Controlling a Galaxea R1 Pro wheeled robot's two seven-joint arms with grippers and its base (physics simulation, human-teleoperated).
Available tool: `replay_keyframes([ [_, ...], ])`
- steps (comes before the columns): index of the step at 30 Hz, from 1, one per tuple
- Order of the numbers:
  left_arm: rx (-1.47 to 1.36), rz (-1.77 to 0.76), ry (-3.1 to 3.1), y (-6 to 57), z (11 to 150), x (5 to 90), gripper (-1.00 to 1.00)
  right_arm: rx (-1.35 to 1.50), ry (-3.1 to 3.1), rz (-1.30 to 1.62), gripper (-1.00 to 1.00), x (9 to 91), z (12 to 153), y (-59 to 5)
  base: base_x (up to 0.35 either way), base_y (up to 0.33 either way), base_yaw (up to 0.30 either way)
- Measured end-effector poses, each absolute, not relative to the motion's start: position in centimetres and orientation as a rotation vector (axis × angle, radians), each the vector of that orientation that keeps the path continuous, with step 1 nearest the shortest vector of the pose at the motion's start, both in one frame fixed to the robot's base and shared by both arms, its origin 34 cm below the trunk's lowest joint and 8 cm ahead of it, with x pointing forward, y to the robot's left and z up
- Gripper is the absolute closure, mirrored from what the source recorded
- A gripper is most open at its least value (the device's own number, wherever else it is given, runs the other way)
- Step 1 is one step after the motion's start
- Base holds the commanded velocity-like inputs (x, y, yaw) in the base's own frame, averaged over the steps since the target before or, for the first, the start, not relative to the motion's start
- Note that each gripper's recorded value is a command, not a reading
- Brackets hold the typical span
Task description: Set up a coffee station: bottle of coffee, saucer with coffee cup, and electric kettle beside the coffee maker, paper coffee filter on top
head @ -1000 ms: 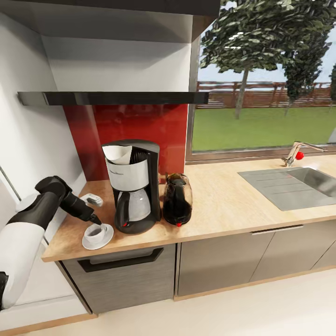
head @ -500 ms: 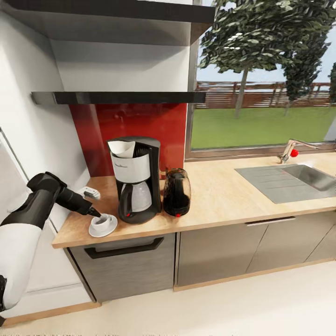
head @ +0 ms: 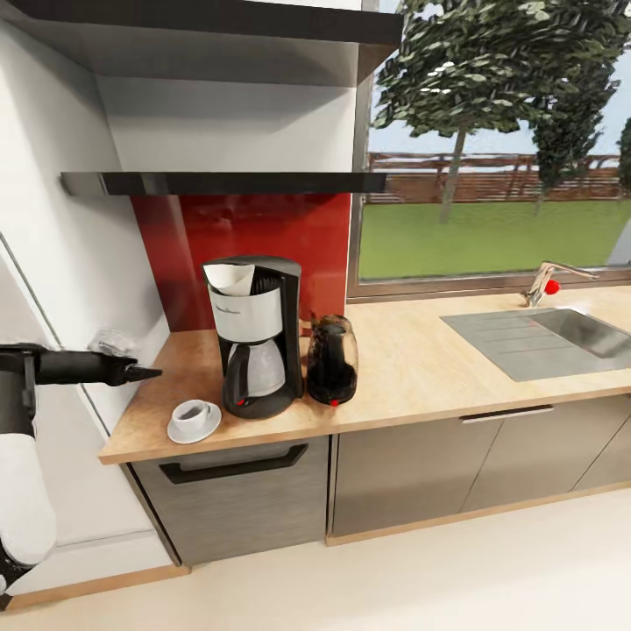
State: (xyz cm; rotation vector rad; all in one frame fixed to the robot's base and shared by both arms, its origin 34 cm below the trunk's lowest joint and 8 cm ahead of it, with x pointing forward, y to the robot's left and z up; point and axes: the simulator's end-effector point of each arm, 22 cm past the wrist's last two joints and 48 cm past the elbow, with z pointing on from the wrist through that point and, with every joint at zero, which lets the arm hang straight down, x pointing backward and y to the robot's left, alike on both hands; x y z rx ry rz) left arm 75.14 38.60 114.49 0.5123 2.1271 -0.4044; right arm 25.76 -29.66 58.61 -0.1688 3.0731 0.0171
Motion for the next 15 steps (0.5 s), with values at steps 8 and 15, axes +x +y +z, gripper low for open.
replay_keyframes([
  [8,0.476,-0.532,2.057,38.7,109.9,71.8,-1.00,-0.170,3.068,0.019,-1.00,26.0,58.6,-29.6,0.000,0.000,0.000],
  [15,0.509,-0.612,2.049,37.5,104.8,68.2,-1.00,-0.173,3.051,0.031,-1.00,26.8,58.7,-29.0,0.000,0.000,0.000],
])
